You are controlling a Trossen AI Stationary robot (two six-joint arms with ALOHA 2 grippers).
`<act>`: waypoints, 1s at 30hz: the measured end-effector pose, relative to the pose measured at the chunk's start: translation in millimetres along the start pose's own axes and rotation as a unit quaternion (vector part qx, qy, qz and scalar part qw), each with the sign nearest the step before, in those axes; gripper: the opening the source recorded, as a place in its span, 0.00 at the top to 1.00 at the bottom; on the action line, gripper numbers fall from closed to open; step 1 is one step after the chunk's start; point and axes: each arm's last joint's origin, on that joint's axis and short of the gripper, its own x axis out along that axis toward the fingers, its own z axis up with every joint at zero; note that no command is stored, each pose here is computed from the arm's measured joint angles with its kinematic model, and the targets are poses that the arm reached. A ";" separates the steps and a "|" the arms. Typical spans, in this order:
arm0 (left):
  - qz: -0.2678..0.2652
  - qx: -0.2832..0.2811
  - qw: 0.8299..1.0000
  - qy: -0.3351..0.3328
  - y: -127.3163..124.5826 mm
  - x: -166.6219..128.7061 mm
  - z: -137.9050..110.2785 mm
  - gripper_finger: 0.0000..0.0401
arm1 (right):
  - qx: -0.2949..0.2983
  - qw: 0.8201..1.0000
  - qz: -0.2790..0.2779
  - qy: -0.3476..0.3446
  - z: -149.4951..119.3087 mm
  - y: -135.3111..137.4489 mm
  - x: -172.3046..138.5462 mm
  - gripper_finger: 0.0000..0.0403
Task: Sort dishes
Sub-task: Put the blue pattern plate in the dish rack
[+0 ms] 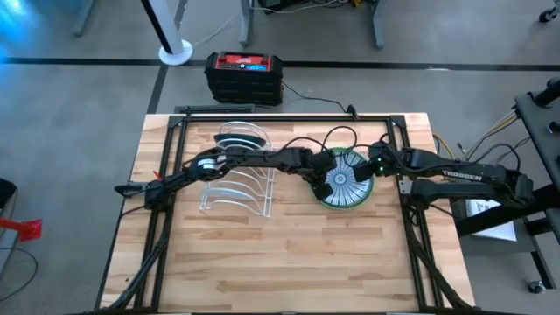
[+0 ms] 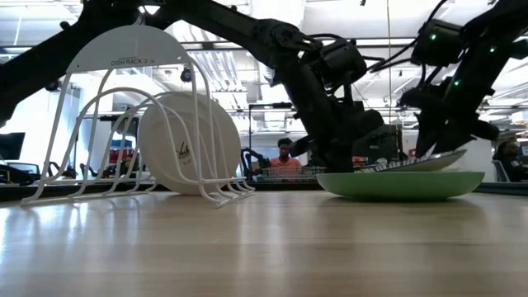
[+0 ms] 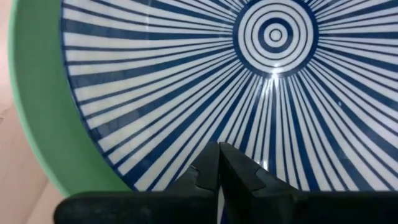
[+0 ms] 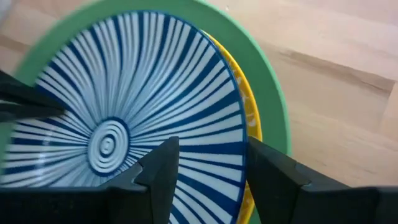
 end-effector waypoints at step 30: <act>-0.038 0.016 0.998 -0.038 -4.5 1.1 7.7 1.00 | 0.036 0.998 0.052 -0.025 -8.2 -3.5 -0.9 0.76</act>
